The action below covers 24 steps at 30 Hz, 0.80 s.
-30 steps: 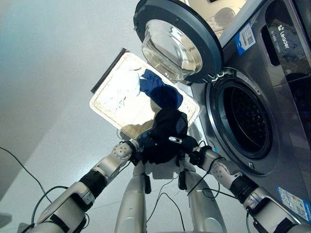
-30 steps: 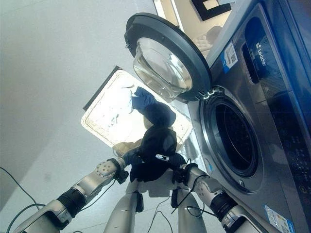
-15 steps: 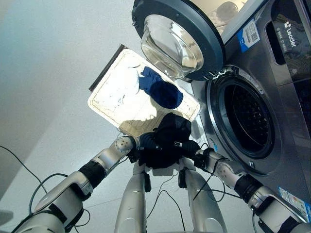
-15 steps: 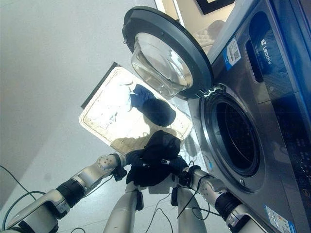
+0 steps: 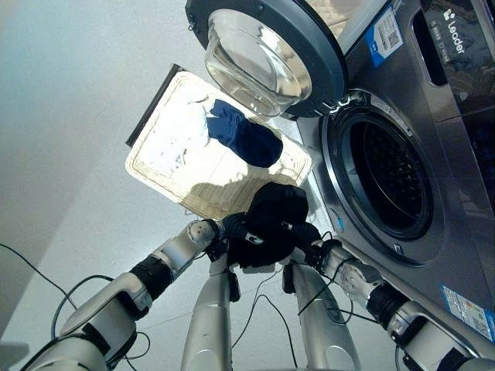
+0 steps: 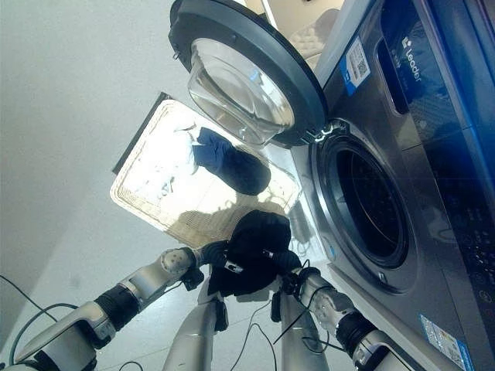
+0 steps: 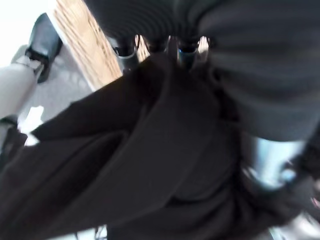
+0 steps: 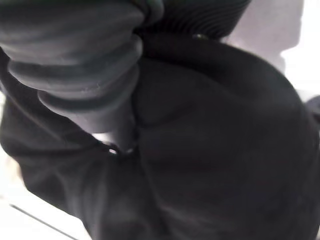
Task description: Put the clothes into the washing machine.
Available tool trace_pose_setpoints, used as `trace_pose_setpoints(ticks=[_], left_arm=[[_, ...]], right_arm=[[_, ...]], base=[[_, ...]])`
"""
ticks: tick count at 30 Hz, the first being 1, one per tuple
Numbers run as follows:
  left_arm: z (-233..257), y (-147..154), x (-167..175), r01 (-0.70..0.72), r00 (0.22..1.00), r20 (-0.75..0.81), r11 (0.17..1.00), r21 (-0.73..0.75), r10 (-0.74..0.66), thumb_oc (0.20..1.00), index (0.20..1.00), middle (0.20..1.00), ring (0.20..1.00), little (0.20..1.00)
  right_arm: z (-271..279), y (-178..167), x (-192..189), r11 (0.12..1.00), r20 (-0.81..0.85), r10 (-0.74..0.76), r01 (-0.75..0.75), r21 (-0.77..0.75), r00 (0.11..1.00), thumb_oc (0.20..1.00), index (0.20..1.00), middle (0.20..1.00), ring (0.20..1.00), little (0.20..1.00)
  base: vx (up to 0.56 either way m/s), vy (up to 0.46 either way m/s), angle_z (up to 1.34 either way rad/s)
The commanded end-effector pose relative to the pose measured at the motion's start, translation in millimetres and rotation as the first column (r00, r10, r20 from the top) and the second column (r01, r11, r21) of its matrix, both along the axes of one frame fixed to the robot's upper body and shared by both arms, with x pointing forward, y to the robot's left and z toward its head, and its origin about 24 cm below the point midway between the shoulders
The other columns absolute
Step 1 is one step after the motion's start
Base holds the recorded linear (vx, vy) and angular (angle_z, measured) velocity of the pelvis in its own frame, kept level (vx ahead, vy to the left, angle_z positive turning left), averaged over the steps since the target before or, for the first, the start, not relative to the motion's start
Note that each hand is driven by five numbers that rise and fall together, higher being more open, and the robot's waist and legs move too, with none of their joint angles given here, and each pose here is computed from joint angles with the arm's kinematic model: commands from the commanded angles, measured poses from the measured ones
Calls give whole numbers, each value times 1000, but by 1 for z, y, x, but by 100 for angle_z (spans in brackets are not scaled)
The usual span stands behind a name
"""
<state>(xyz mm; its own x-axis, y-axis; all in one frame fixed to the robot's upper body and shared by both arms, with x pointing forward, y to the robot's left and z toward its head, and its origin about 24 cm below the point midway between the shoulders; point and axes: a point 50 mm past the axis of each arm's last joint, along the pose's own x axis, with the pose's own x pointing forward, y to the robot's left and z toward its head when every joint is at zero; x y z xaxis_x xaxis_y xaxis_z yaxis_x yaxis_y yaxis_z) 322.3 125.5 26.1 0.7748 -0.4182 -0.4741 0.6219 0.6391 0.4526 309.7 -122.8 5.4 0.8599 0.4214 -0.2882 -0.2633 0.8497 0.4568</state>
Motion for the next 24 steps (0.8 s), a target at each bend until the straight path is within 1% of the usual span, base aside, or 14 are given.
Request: trace_pose_setpoints(ticks=[1, 2, 3, 6, 7, 10, 14, 17, 19, 20, 21, 22, 23, 24], left_arm=[[-18, 32, 2, -326, 940, 169, 924, 199, 296, 1000, 1000, 1000, 1000, 1000], [-19, 38, 2, -355, 930, 180, 909, 218, 320, 1000, 1000, 1000, 1000, 1000], [-26, 55, 1, -490, 867, 196, 853, 179, 457, 1000, 1000, 1000, 1000, 1000], [-29, 69, 0, -578, 811, 232, 799, 167, 537, 1000, 1000, 1000, 1000, 1000], [-30, 83, -2, -672, 729, 283, 729, 127, 623, 1000, 1000, 1000, 1000, 1000], [-27, 93, -2, -737, 657, 320, 671, 83, 683, 1000, 1000, 1000, 1000, 1000], [-22, 104, -3, -821, 518, 277, 562, -104, 809, 1000, 1000, 1000, 1000, 1000], [-18, 107, -3, -839, 453, 185, 487, -244, 872, 1000, 1000, 1000, 1000, 1000], [-14, 109, -3, -835, 434, 174, 467, -292, 884, 1000, 1000, 1000, 1000, 1000], [-11, 111, -3, -828, 433, 171, 465, -313, 885, 1000, 1000, 1000, 1000, 1000], [-9, 111, -1, -826, 431, 173, 465, -318, 885, 1000, 1000, 1000, 1000, 1000], [-10, 112, -3, -826, 433, 168, 464, -319, 886, 1000, 1000, 1000, 1000, 1000], [-11, 115, -7, -822, 436, 168, 467, -325, 884, 1000, 1000, 1000, 1000, 1000], [-12, 115, -7, -822, 437, 168, 469, -323, 883, 1000, 1000, 1000, 1000, 1000]], right_arm=[[37, 6, 19, 974, 134, -100, 69, 216, 986, 200, 200, 200, 200, 200], [36, 5, 20, 971, 130, -111, 80, 225, 985, 200, 200, 200, 200, 200], [37, -4, 24, 951, 108, -189, 154, 269, 976, 200, 200, 200, 200, 200], [35, -14, 27, 931, 87, -248, 213, 296, 965, 200, 200, 200, 200, 200], [34, -25, 29, 904, 58, -311, 276, 328, 949, 200, 200, 200, 200, 200], [31, -35, 31, 868, 20, -364, 332, 370, 931, 200, 200, 200, 200, 200], [28, -56, 33, 729, -72, -499, 463, 505, 864, 200, 200, 200, 200, 200], [32, -76, 34, 553, -146, -591, 530, 643, 793, 200, 200, 200, 200, 200], [39, -91, 34, 391, -198, -658, 554, 735, 726, 200, 200, 200, 200, 200], [47, -105, 33, 255, -235, -704, 547, 797, 670, 200, 200, 200, 200, 200], [49, -105, 34, 254, -231, -704, 542, 801, 672, 200, 200, 200, 200, 200], [51, -114, 32, 182, -256, -733, 545, 819, 630, 200, 200, 200, 200, 200], [65, -136, 28, 40, -292, -802, 536, 843, 521, 200, 200, 200, 200, 200], [68, -141, 27, 17, -303, -811, 536, 844, 501, 200, 200, 200, 200, 200]], base=[[-17, -40, -2], [-19, -66, -1], [-12, -58, -2], [-7, -36, -1], [-11, -54, 1], [-3, -49, -1], [11, -52, 1], [19, -52, 3], [18, -60, 7], [-2, -47, 7], [12, -41, 4], [23, -36, 3], [44, -37, 3], [35, -31, 4]])
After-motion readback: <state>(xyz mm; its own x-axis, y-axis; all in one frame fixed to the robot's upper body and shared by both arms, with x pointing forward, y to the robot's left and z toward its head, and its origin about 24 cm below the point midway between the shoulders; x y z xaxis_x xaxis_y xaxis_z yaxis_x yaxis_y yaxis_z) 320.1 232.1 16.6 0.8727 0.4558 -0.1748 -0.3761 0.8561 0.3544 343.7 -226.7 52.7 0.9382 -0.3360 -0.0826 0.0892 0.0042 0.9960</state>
